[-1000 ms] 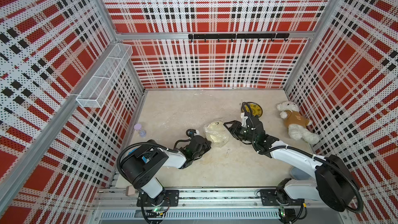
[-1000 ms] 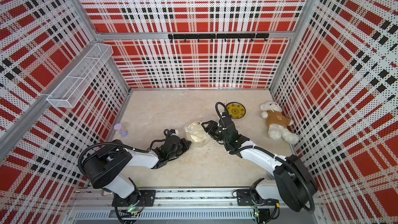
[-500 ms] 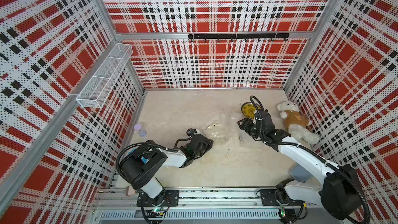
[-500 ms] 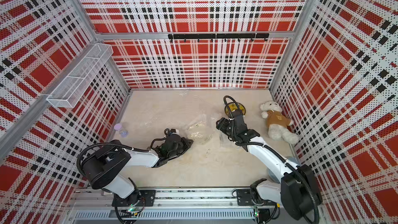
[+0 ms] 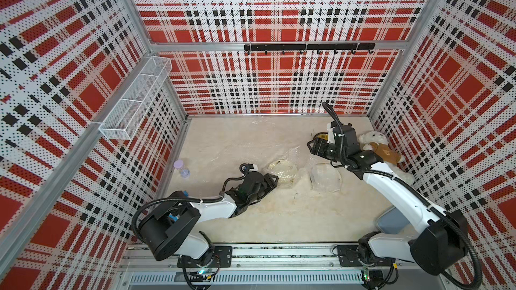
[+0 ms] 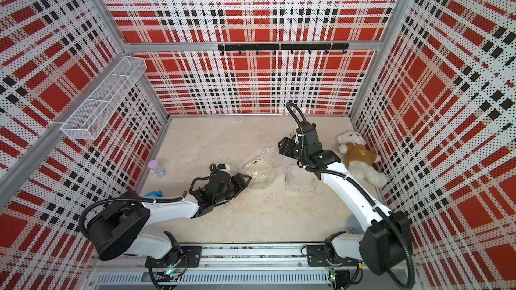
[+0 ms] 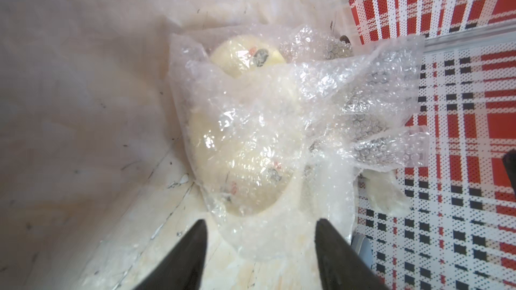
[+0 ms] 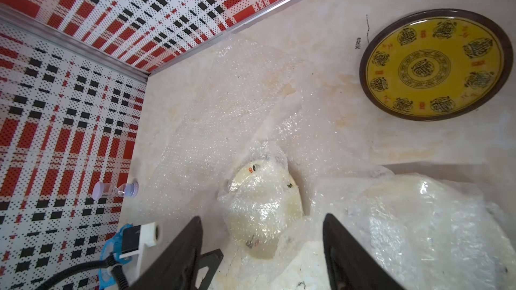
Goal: Unpack dinner plates from bubble wrap
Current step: Unwrap the bubble wrap at the center of the board.
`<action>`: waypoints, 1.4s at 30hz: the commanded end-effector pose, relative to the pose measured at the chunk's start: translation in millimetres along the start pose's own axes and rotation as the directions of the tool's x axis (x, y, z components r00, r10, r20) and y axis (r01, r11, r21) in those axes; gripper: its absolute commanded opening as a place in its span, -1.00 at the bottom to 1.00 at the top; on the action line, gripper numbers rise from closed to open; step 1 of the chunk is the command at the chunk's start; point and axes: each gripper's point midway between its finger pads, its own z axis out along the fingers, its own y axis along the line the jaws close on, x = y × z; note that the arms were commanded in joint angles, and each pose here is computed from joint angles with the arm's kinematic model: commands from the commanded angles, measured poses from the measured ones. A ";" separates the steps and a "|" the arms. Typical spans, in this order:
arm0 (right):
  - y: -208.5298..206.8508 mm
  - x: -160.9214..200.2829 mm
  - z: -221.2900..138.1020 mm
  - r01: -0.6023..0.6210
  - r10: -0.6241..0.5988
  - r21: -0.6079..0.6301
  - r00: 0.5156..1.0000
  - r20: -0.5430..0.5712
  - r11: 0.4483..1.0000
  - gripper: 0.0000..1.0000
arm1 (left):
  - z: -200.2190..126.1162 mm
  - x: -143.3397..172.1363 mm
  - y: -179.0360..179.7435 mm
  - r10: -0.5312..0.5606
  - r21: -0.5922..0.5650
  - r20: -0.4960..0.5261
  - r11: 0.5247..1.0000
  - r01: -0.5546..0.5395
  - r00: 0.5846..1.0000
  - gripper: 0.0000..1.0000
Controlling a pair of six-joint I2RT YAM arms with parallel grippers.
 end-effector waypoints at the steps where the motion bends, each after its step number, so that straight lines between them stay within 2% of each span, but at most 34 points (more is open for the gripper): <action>1: -1.6 24.2 10.6 0.084 -0.079 0.035 0.991 -0.110 0.996 0.42 | -14.1 -17.0 -3.1 0.096 -0.065 0.009 0.993 -0.095 0.995 0.56; 5: 8.7 43.4 24.7 0.116 -0.110 0.024 0.978 -0.178 0.993 0.43 | -26.0 -35.3 -2.0 0.161 -0.103 0.012 0.982 -0.159 0.987 0.77; 8: 20.4 51.8 36.6 0.093 -0.093 -0.011 0.976 -0.198 0.996 0.43 | -26.5 -48.6 0.5 0.168 -0.102 0.013 0.981 -0.166 0.986 0.81; 14: 24.2 61.2 62.3 0.054 -0.054 -0.009 0.972 -0.228 0.999 0.44 | -10.2 -60.7 3.4 0.180 -0.078 -0.069 0.980 -0.185 0.981 0.84; 20: 10.5 72.1 78.0 0.048 -0.038 0.033 0.963 -0.267 0.998 0.42 | -2.2 -69.2 -3.7 0.206 -0.063 -0.081 0.975 -0.212 0.975 0.84; 33: -56.6 95.7 66.0 -0.024 0.062 0.120 0.942 -0.329 0.992 0.38 | 10.7 -67.8 -12.8 0.230 -0.043 -0.104 0.971 -0.236 0.968 0.85; 37: -63.3 98.8 64.7 -0.005 0.051 0.138 0.941 -0.335 0.990 0.37 | 16.9 -62.9 -26.9 0.283 -0.030 -0.132 0.957 -0.289 0.950 0.84; 42: -70.0 100.9 60.7 0.007 0.047 0.156 0.940 -0.338 0.988 0.36 | 25.0 -58.6 -51.0 0.389 -0.019 -0.180 0.917 -0.399 0.903 0.88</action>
